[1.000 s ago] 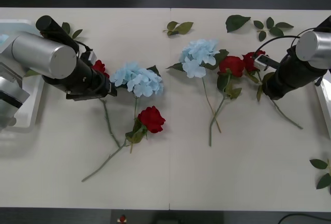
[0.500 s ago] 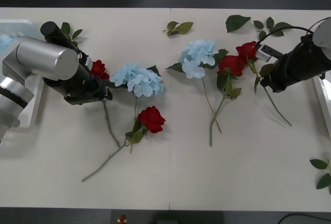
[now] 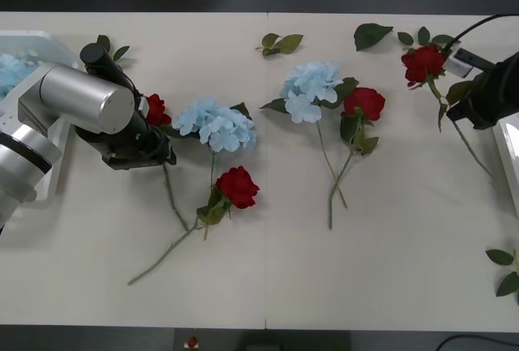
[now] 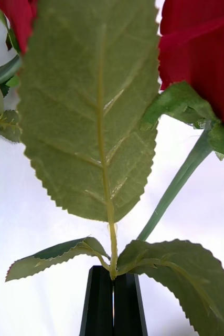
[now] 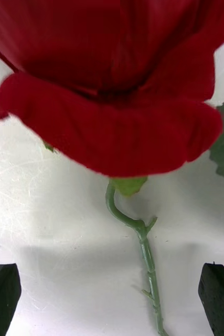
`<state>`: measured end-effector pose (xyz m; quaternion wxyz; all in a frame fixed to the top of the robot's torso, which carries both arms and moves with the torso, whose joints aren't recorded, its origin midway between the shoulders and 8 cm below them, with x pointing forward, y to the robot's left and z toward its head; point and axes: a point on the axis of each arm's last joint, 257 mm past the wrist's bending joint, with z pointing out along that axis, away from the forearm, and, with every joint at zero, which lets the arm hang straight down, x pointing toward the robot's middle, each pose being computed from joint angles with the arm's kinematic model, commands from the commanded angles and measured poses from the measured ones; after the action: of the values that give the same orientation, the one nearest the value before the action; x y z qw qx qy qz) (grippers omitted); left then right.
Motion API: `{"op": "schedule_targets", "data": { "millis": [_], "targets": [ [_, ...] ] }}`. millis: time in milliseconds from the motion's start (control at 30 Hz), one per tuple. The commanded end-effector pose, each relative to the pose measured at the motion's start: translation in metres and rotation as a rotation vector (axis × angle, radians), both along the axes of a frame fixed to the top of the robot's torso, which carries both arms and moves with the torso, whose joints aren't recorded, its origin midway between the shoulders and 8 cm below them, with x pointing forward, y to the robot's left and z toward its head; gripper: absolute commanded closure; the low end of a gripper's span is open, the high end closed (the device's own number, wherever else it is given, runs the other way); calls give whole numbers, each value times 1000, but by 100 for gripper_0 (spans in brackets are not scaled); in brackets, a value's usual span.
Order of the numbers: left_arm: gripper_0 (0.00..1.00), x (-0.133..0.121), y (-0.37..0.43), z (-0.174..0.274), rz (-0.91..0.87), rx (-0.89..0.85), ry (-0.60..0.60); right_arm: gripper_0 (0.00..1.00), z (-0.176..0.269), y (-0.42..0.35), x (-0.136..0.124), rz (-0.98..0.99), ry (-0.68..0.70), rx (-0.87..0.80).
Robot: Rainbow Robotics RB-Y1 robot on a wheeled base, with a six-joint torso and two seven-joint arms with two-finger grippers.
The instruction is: Put the red flowers into the right box and the blue flowers into the left box
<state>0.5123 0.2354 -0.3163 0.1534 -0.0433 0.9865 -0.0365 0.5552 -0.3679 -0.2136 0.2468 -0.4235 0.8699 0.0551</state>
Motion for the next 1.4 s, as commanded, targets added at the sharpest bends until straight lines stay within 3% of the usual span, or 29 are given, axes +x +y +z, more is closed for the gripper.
{"op": "schedule_targets", "data": {
  "millis": [33,167,400,600,1100,1167,1300,1400],
  "targets": [
    [3,16,-20,19,6,-23,-47,100,55,-45,-1,-9,-71,-58],
    [3,16,-25,17,9,-24,-46,100,72,-86,-13,-61,-71,-120],
    [5,17,-33,14,15,-28,-51,100,84,-194,-38,-178,-52,-390],
    [6,26,-36,9,21,-34,-70,100,68,-254,-48,-267,-48,-535],
    [12,32,-38,-3,12,-20,-101,100,14,-305,-44,-456,-130,-592],
    [14,32,-35,-5,17,-16,-97,86,8,-304,-47,-457,-123,-586],
    [18,31,-33,-6,18,-12,-94,39,5,-301,-47,-450,-126,-577],
    [20,31,-32,-7,22,-10,-90,21,4,-299,-47,-448,-119,-568]
  ]
}}
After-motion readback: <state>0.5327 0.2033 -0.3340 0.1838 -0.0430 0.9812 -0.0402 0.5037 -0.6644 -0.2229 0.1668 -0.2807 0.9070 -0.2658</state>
